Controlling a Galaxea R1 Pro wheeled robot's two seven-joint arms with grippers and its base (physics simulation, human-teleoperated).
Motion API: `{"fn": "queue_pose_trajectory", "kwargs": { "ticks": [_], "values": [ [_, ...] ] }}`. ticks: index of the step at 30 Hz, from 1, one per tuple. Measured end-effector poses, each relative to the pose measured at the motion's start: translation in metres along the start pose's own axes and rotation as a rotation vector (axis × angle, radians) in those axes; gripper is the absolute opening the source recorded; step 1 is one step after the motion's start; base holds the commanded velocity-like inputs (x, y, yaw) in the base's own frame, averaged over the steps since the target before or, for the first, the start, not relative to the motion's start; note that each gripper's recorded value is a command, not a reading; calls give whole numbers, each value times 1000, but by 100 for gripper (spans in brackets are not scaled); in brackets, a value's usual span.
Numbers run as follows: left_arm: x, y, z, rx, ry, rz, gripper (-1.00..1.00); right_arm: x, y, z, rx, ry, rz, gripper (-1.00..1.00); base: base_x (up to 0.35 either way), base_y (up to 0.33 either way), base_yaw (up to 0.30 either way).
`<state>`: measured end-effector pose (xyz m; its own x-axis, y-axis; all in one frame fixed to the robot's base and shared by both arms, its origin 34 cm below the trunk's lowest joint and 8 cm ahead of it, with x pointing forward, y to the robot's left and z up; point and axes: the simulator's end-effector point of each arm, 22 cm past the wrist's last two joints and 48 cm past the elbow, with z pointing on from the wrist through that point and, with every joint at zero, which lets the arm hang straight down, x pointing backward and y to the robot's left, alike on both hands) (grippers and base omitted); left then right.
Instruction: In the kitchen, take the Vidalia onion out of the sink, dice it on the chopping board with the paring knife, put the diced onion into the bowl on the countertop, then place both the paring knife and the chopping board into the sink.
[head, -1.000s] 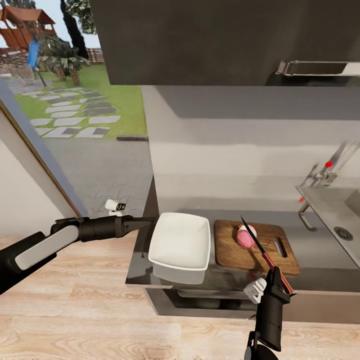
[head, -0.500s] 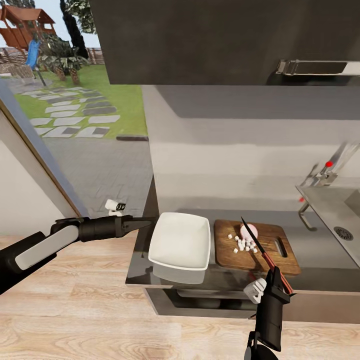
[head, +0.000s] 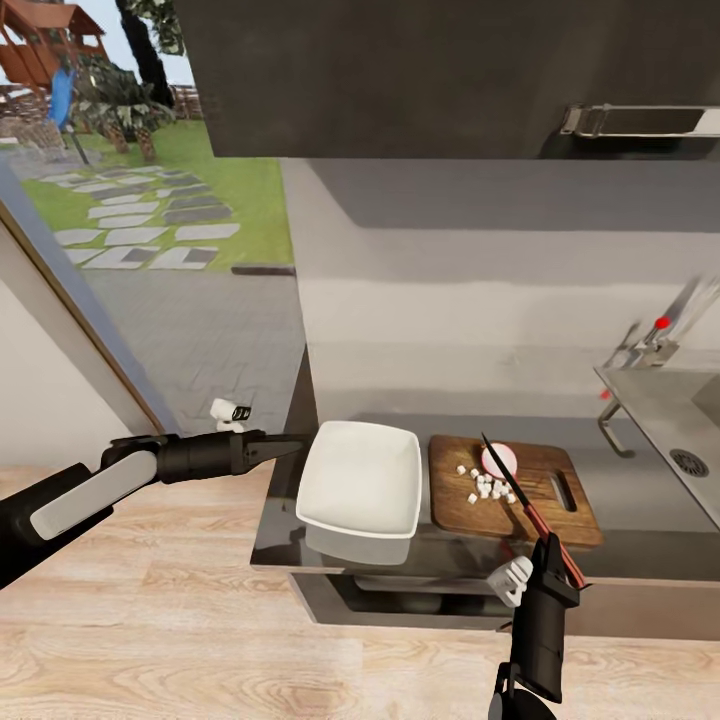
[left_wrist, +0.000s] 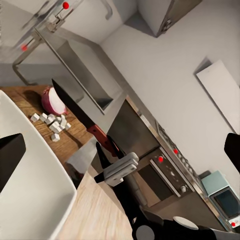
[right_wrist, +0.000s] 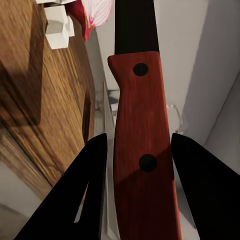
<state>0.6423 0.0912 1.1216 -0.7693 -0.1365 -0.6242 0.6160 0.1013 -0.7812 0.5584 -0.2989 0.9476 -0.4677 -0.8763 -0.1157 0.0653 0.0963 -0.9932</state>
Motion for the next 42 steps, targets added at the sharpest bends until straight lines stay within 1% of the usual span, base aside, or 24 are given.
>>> {"fn": "queue_pose_trajectory", "kwargs": {
  "ticks": [14, 19, 30, 33, 42],
  "values": [
    [0, 1, 0, -2, -3, 1, 100, 0, 1, 0, -2, -1, -1, -100, 0, -31, 0],
    [0, 5, -2, -10, -4, -4, 100, 0, 1, 0, -3, 0, -1, -100, 0, -1, 0],
    [2, 10, -2, -14, -3, -13, 100, 1, 8, -2, -18, -1, -7, -100, 0, 0, 0],
    [1, 10, -2, -15, -7, -9, 100, 1, 8, -3, -19, -1, -8, -100, 103, -107, 0],
    [2, 12, -3, -17, -4, -17, 100, 1, 9, -3, -20, -1, -8, -100, 37, -35, 0]
  ]
}}
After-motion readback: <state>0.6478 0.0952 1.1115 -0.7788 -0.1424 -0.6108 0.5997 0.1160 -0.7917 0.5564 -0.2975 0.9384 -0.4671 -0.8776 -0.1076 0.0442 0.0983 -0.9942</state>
